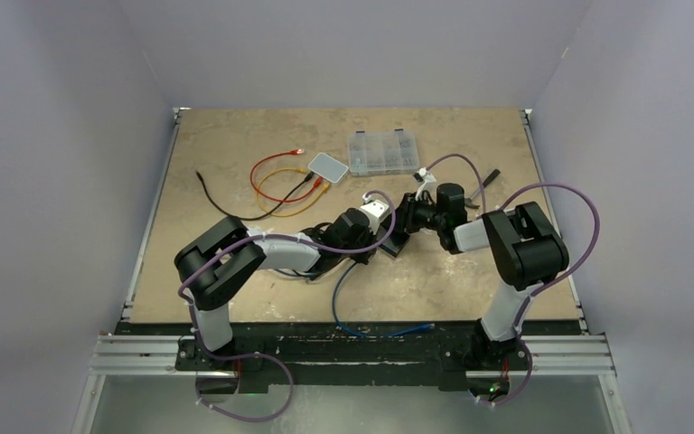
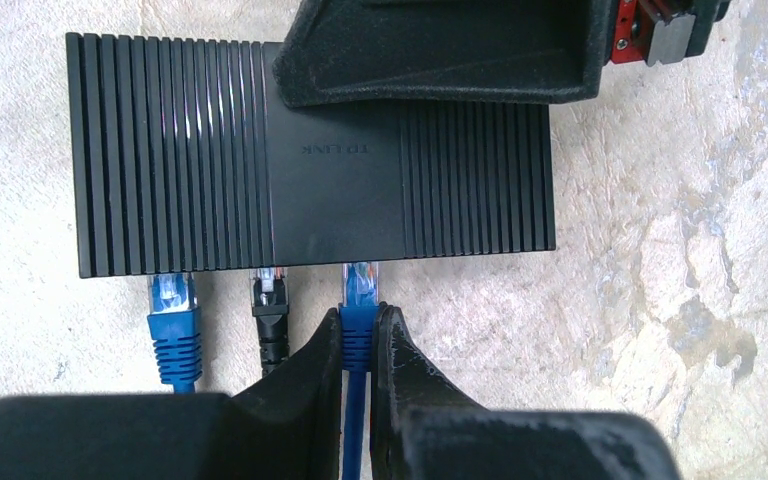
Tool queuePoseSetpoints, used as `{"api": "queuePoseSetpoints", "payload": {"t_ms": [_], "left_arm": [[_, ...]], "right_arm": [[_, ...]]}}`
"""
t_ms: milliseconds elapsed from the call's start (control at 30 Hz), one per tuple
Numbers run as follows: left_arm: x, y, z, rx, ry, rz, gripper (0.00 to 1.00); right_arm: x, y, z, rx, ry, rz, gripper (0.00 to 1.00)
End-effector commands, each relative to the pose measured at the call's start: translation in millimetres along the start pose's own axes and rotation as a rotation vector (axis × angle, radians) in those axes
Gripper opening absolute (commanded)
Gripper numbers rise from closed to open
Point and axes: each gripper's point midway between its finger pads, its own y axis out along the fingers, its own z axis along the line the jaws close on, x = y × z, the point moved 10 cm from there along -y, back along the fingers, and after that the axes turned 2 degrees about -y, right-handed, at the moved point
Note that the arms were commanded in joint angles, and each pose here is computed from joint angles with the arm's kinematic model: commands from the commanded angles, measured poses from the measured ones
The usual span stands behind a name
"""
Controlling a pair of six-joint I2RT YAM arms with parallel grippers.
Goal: Insert the plug into the switch port
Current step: Insert the connector into the switch port.
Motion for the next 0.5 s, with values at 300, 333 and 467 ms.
{"api": "queuePoseSetpoints", "payload": {"t_ms": [300, 333, 467], "left_arm": [[67.0, -0.3, 15.1, 0.086, -0.097, -0.347, 0.0], [70.2, 0.2, 15.5, 0.096, -0.1, -0.357, 0.0], [85.8, 3.4, 14.9, 0.101, -0.12, -0.42, 0.0]], "right_arm": [[-27.3, 7.0, 17.5, 0.205, 0.046, 0.178, 0.25], [-27.8, 7.4, 17.9, 0.21, 0.046, 0.18, 0.24], [-29.3, 8.1, 18.6, 0.223, 0.048, 0.189, 0.24]]}}
